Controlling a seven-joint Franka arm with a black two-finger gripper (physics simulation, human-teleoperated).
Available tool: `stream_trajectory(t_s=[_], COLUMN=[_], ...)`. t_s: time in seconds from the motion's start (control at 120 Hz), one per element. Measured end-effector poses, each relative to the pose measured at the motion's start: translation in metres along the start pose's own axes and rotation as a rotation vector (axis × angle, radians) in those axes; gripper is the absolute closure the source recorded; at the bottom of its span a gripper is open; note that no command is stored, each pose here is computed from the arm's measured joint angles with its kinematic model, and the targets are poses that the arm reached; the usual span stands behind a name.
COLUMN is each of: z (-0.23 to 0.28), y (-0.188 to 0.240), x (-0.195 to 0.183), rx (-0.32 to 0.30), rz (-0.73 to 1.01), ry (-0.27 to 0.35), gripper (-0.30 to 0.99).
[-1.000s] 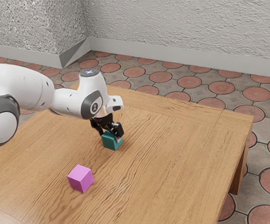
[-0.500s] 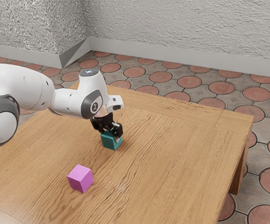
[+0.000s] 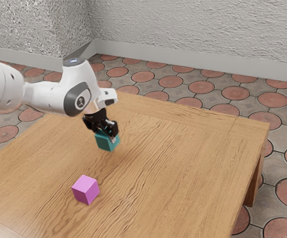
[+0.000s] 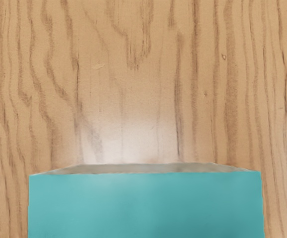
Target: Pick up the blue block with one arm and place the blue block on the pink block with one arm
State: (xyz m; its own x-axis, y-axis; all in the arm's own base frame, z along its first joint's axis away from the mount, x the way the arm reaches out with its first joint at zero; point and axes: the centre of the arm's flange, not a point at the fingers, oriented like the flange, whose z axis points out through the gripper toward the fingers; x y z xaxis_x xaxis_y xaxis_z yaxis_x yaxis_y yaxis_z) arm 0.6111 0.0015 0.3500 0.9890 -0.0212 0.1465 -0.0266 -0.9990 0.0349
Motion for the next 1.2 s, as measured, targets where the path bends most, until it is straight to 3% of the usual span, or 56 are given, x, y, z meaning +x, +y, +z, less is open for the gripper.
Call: stream_trajectory(t_s=[0.117,0.292,0.65,1.2], z=[-0.036,-0.050,-0.040,-0.022], y=[-0.007,0.004,0.026,0.041], x=[-0.044,-0.070,-0.146,-0.177], rx=[0.026,0.060,0.092,0.105], rz=[0.016,0.040,-0.009,-0.109], ry=[0.007,0.006,-0.055,-0.100], gripper=[0.30,0.30,0.30,0.28])
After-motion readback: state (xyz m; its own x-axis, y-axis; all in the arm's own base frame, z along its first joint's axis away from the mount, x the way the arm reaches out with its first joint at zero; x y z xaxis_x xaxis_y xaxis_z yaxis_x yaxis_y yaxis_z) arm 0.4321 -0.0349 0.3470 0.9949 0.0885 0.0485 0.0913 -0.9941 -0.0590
